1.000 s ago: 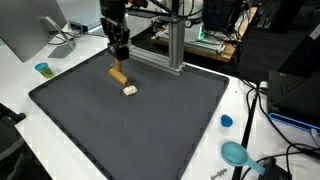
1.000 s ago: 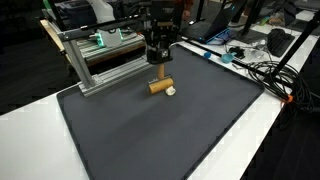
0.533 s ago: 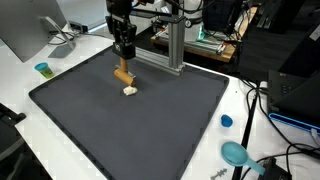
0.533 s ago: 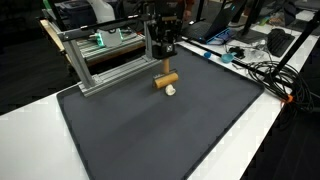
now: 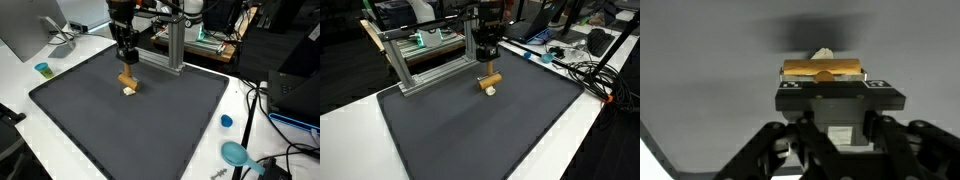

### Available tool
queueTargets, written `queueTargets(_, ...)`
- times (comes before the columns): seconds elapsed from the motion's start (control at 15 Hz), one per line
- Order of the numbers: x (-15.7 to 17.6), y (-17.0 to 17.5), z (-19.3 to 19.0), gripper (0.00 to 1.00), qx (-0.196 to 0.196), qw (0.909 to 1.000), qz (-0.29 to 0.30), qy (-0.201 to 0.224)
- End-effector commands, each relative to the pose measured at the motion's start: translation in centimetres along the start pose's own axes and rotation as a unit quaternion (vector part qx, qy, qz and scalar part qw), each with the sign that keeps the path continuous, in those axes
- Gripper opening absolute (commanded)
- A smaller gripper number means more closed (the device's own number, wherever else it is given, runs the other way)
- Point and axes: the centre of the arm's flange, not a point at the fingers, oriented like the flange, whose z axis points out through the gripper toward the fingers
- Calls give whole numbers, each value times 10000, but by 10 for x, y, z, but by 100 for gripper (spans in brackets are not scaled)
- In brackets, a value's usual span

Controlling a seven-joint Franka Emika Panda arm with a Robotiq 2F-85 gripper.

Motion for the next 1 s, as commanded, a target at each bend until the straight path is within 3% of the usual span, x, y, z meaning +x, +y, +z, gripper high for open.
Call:
queueTargets(0.0,15,13,11,22,-19,9998,219,-26)
queueTargets(0.47,20,18,51,22,-161,9982,243,-527)
queueTargets(0.93,16,13,48,22,-139,9939,-107,-1089)
